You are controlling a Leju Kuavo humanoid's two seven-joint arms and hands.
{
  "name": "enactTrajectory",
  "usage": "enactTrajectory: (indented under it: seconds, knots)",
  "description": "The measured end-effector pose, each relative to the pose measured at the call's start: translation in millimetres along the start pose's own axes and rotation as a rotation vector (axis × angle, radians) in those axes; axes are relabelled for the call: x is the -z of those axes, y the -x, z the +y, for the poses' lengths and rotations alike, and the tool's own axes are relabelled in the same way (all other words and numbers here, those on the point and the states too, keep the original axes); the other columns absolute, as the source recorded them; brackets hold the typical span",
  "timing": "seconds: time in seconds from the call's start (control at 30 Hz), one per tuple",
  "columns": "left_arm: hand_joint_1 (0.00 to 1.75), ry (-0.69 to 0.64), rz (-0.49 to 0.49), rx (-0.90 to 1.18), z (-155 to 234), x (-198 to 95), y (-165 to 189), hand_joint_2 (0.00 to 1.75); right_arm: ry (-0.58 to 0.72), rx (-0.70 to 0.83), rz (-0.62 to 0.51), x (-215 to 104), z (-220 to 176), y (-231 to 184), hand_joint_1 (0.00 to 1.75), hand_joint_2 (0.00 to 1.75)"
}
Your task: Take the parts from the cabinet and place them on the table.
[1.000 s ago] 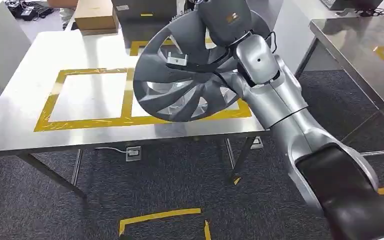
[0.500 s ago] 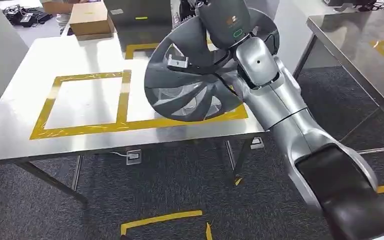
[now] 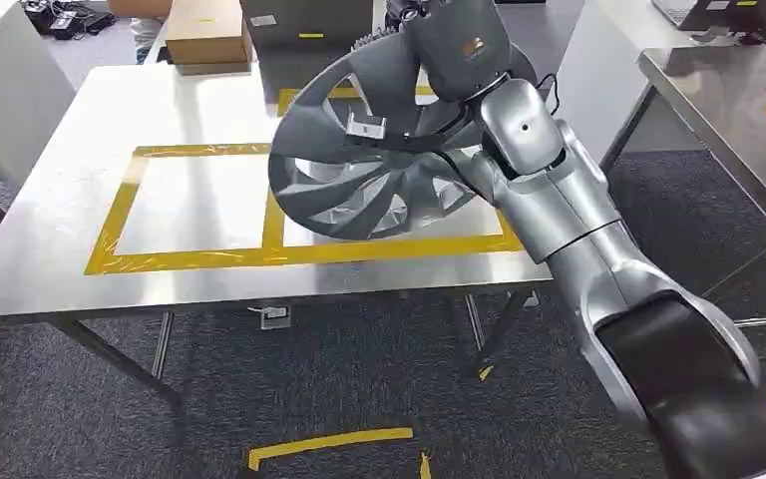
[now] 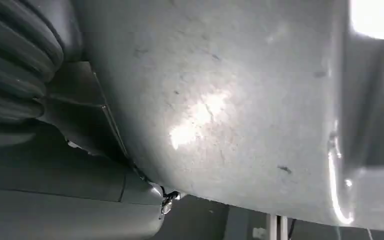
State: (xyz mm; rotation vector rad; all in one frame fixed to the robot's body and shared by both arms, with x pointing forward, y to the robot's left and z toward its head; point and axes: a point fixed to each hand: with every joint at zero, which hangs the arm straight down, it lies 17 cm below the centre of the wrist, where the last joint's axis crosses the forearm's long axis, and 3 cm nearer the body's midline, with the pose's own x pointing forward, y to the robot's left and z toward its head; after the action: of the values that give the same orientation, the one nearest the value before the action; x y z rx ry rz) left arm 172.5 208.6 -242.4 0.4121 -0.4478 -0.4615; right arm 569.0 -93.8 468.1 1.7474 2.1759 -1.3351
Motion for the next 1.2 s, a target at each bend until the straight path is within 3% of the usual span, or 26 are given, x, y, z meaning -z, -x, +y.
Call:
enactTrajectory:
  seconds: [1.2]
  knots:
    - [0.00,-0.016,0.038,0.004,6.1,2.3,10.3,1.75,0.006,-0.023,0.008,-3.6,2.3,11.4,1.75,1.75]
